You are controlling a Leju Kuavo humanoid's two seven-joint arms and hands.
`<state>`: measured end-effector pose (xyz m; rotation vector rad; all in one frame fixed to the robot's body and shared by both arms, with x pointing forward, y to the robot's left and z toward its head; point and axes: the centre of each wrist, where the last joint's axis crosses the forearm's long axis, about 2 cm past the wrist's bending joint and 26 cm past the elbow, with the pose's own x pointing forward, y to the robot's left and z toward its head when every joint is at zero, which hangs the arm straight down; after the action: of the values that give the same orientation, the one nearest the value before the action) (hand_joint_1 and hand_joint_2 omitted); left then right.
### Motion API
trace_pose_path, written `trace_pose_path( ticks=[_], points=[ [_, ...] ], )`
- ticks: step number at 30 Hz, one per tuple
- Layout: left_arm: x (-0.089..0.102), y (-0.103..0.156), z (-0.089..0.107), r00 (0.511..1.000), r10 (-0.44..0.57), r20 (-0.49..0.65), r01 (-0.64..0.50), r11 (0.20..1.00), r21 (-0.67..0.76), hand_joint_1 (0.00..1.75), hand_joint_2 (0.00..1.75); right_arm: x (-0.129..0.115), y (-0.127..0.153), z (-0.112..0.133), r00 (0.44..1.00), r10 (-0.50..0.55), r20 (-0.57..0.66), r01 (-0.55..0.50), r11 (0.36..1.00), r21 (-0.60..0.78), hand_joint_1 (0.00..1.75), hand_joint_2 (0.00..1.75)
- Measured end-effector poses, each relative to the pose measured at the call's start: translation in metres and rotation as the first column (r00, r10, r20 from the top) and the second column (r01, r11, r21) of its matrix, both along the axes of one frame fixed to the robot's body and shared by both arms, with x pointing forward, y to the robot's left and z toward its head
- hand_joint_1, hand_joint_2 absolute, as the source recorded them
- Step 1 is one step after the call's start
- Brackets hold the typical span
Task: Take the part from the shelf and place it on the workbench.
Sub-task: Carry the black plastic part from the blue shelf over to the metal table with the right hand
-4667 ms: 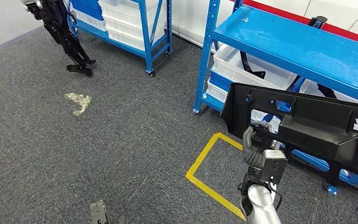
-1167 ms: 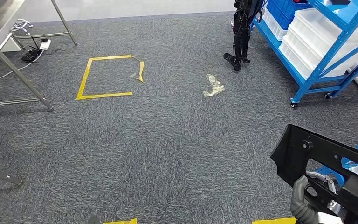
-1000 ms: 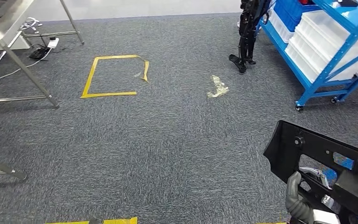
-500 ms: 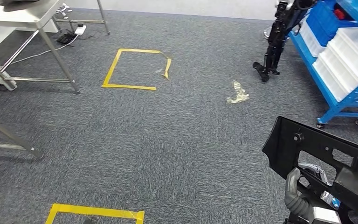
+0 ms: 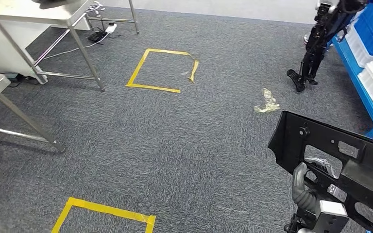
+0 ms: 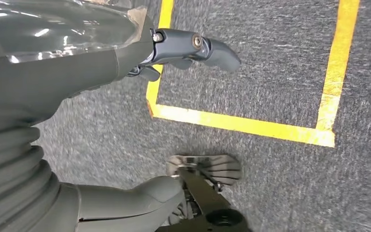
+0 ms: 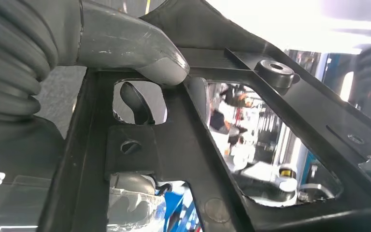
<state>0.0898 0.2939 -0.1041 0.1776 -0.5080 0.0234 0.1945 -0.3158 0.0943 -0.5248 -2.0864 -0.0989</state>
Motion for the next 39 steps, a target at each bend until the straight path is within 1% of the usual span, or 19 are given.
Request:
trace_pose_path(
  ticks=[10,14,18,21,27,31,35,39],
  points=[
    [-0.001,0.0,0.0,1.0,0.017,0.001,-0.017,1.0,-0.002,0.0,1.75,0.009,0.007,0.003,1.0,0.027,0.013,-0.027,1.0,0.004,1.75,1.75],
    [-0.002,0.0,0.0,0.999,0.039,0.011,-0.039,0.999,-0.001,0.0,1.75,0.013,0.008,0.003,0.999,0.042,0.01,-0.042,0.999,-0.005,1.75,1.75],
    [-0.01,-0.002,-0.002,0.997,0.074,0.019,-0.074,0.997,-0.007,0.0,1.75,0.02,0.012,0.003,0.998,0.066,-0.001,-0.066,0.998,-0.011,1.75,1.75],
    [-0.014,-0.003,-0.003,0.993,0.115,0.02,-0.114,0.993,-0.011,0.0,1.75,0.031,0.018,0.007,0.995,0.096,0.005,-0.096,0.995,-0.018,1.75,1.75],
    [-0.027,0.001,-0.005,0.974,0.224,0.018,-0.224,0.975,-0.009,0.0,1.75,0.06,0.042,0.018,0.983,0.182,0.021,-0.182,0.983,-0.031,1.75,1.75],
    [-0.029,0.0,-0.005,0.953,0.302,-0.003,-0.302,0.953,-0.011,0.0,1.75,0.076,0.063,0.023,0.969,0.246,-0.002,-0.246,0.969,-0.029,1.75,1.75],
    [-0.034,-0.007,-0.006,0.932,0.361,-0.034,-0.361,0.933,0.004,0.0,1.75,0.085,0.08,0.023,0.954,0.297,-0.033,-0.298,0.954,-0.031,1.75,1.75],
    [-0.032,-0.004,-0.005,0.918,0.395,-0.037,-0.396,0.918,-0.015,0.0,1.75,0.09,0.097,0.031,0.939,0.341,-0.051,-0.343,0.939,-0.034,1.75,1.75]
  ],
)
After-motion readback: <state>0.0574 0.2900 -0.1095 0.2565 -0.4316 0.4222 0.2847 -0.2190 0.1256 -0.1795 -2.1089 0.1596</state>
